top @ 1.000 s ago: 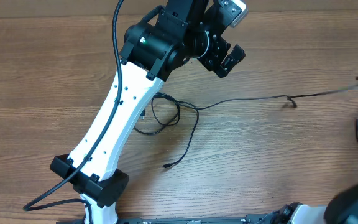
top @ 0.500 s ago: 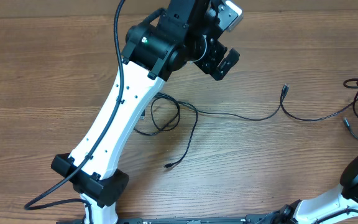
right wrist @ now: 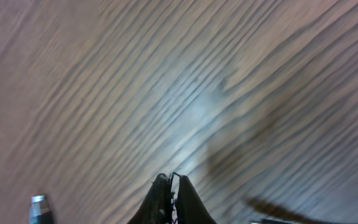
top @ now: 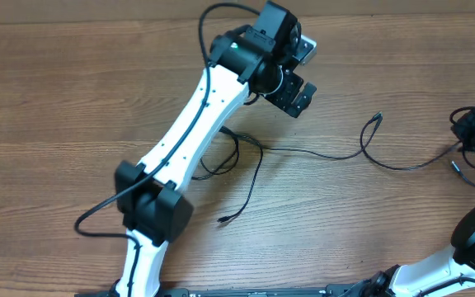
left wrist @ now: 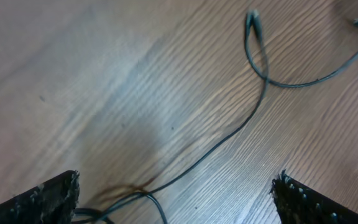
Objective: Untangle cables
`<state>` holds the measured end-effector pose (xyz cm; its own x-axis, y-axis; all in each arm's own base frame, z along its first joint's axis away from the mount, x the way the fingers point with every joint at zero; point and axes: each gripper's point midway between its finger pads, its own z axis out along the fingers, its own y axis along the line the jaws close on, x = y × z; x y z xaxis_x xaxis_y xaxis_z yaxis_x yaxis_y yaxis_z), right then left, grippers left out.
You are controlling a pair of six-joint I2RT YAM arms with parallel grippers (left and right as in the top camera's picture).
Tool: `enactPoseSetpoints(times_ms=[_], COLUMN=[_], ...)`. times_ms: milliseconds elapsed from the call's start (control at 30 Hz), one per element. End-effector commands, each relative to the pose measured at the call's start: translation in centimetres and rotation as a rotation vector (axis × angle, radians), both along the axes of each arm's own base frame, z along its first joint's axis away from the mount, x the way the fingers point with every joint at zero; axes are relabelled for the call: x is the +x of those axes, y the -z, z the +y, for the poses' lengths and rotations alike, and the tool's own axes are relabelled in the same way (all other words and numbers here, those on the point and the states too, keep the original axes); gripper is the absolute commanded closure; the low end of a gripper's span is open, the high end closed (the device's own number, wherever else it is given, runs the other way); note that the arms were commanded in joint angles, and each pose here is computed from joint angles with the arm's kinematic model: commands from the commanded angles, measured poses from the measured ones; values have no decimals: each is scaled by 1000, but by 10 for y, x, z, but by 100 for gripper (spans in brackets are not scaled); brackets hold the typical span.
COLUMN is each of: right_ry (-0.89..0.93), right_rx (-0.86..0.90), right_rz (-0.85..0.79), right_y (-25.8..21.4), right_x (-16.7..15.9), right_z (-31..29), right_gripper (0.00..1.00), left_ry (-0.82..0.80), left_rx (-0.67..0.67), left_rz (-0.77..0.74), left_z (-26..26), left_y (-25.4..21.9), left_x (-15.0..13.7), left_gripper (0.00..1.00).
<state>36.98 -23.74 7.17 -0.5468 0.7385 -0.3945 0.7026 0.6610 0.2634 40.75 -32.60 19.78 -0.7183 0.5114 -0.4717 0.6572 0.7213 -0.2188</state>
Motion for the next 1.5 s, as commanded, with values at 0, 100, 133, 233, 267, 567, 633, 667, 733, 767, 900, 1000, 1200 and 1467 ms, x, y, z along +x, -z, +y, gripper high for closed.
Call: enactPoseSetpoints(times_ms=[0, 100, 133, 233, 267, 567, 633, 667, 733, 767, 900, 1000, 1200, 1467], right_ry=[72, 105, 105, 104, 103, 101, 110, 115, 118, 118, 118, 118, 118, 118], right_rx=[103, 124, 122, 115, 110, 57, 31, 19, 8, 5, 2, 2, 6, 13], right_rz=[-75, -75, -75, -86, -94, -162, -170, -172, -178, -182, -187, -186, -182, -171], right_y=[-15, -14, -14, -16, -17, -27, -29, -30, -31, -32, -33, -32, -32, -30], right_x=[6, 5, 5, 7, 9, 22, 24, 24, 25, 26, 27, 27, 26, 24], right_z=[13, 13, 13, 11, 10, -2, -7, -9, -12, -12, -13, -13, -12, -11], right_gripper=[96, 96, 96, 96, 96, 92, 92, 92, 92, 92, 92, 92, 92, 92], left_ry=[-39, -41, -48, -73, -79, -79, -79, -78, -59, -39, 243, 384, 508, 546], left_rx=[12, 45, 54, 75, 80, 76, 77, 77, 76, 75, -1, -61, -24, 205], left_rz=[100, 149, 166, 213, 224, 218, 218, 217, 205, 196, 152, 126, 74, 12], left_z=[-5, -6, -6, -6, -5, -8, -8, -8, -9, -11, -35, -53, -69, -55], left_y=[33, 62, 70, 91, 96, 104, 104, 104, 103, 103, 95, 88, 92, 132], left_x=[-1, 0, 0, 0, 0, 4, 4, 4, 4, 4, -17, -32, -51, -56], left_gripper=[0, 0, 0, 0, 1, 23, 9, 3, 0, 0, 0, 0, 0, 0])
